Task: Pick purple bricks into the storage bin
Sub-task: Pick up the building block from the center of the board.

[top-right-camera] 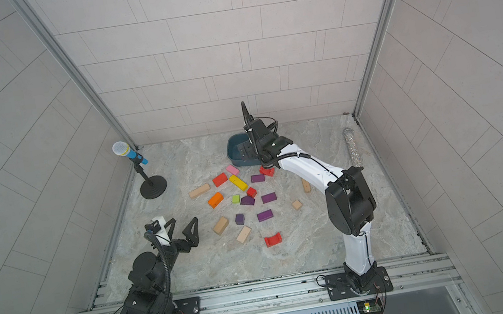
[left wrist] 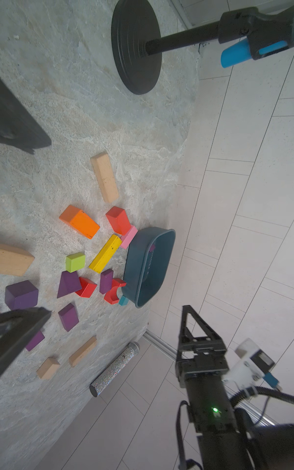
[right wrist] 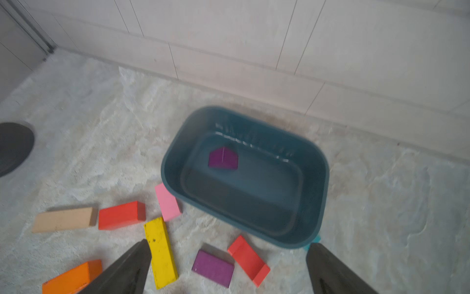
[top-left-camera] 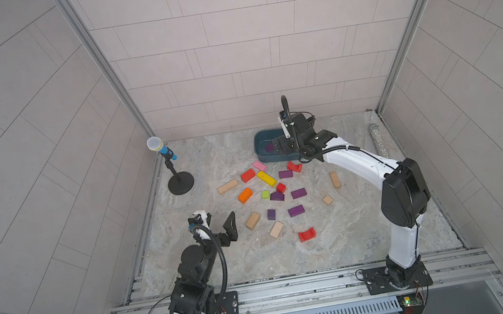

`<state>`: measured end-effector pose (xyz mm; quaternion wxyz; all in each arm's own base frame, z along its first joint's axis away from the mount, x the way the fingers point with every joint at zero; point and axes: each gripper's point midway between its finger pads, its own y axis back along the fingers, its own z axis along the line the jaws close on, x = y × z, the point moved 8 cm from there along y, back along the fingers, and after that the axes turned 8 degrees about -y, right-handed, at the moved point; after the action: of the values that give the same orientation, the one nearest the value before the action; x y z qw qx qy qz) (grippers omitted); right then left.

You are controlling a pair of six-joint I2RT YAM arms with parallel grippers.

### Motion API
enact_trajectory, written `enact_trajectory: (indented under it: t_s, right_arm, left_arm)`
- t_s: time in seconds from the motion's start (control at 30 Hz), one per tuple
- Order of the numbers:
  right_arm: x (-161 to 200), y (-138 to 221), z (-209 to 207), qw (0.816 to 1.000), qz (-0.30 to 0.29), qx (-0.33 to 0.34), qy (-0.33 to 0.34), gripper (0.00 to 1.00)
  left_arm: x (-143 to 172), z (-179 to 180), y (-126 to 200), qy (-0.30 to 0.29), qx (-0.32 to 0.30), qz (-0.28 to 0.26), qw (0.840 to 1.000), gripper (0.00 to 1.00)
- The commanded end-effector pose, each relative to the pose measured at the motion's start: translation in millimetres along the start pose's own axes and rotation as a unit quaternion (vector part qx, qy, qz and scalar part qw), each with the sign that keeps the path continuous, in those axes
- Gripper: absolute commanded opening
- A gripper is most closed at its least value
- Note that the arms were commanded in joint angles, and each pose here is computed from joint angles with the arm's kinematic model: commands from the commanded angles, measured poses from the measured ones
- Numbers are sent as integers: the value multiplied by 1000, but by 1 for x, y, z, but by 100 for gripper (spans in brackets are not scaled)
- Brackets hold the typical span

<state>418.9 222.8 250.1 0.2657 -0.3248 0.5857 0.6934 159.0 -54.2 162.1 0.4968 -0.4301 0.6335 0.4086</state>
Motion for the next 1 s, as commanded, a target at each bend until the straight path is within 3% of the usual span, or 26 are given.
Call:
enact_trajectory:
  t_s: [0.0,0.27,0.97]
  right_arm:
    - [19,6,5,998,-3,47,-32,100]
    - [59,-24,10,993,14,56,-99,97]
    - [121,-78,22,986,81,60,-135,92]
  left_arm:
    - [0,0,-1,3,-1,-8,1000,100]
    - [0,-1,-3,5,4,-6,1000,100]
    - [2,-1,-6,4,5,-2,1000,100]
